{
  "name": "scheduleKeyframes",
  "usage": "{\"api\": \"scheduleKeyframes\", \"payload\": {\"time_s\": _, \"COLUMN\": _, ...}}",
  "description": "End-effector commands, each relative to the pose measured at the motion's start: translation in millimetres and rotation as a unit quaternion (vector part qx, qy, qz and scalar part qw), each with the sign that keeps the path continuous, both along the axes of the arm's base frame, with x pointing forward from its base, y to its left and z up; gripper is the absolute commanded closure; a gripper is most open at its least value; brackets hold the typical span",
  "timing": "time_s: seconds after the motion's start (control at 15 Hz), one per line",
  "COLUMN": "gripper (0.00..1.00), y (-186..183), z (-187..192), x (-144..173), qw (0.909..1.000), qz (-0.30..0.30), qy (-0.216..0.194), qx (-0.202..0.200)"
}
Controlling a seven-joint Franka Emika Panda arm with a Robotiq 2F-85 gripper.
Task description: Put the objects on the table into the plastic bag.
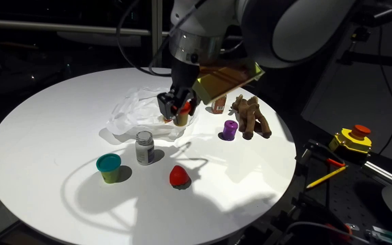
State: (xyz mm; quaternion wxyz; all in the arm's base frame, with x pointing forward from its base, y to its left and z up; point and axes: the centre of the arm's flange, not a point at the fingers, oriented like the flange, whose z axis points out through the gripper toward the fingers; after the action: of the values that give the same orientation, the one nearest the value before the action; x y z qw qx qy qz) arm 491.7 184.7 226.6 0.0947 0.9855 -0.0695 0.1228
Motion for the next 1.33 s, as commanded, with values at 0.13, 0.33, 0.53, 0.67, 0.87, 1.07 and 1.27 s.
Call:
{"api": "scheduleKeyframes", "payload": {"time_s": 0.13, "gripper": 0.77, "y": -13.9, "z": 19.9, "x": 82.8, "qw": 0.9974, "qz": -0.047, "qy": -0.055, "qx": 0.007}}
{"api": "scheduleKeyframes", "payload": {"time_s": 0.33, "gripper": 0.77, "y": -31.0, "z": 0.7, "x": 120.1, "qw": 0.9954, "qz": -0.076, "qy": -0.054, "qx": 0.024}}
{"api": "scheduleKeyframes", "payload": {"time_s": 0.53, "gripper": 0.77, "y": -41.9, "z": -28.2, "x": 145.7, "qw": 0.9932, "qz": -0.100, "qy": -0.044, "qx": 0.039}}
{"api": "scheduleKeyframes", "payload": {"time_s": 0.67, "gripper": 0.77, "y": -45.4, "z": -48.4, "x": 157.2, "qw": 0.9907, "qz": -0.120, "qy": -0.036, "qx": 0.054}}
{"api": "scheduleKeyframes", "payload": {"time_s": 0.87, "gripper": 0.77, "y": -46.6, "z": -72.8, "x": 167.1, "qw": 0.9876, "qz": -0.140, "qy": -0.027, "qx": 0.066}}
{"api": "scheduleKeyframes", "payload": {"time_s": 1.07, "gripper": 0.77, "y": -48.3, "z": -89.4, "x": 169.7, "qw": 0.9845, "qz": -0.154, "qy": -0.017, "qx": 0.083}}
{"api": "scheduleKeyframes", "payload": {"time_s": 1.27, "gripper": 0.27, "y": -47.0, "z": -91.0, "x": 163.5, "qw": 0.9830, "qz": -0.157, "qy": -0.007, "qx": 0.094}}
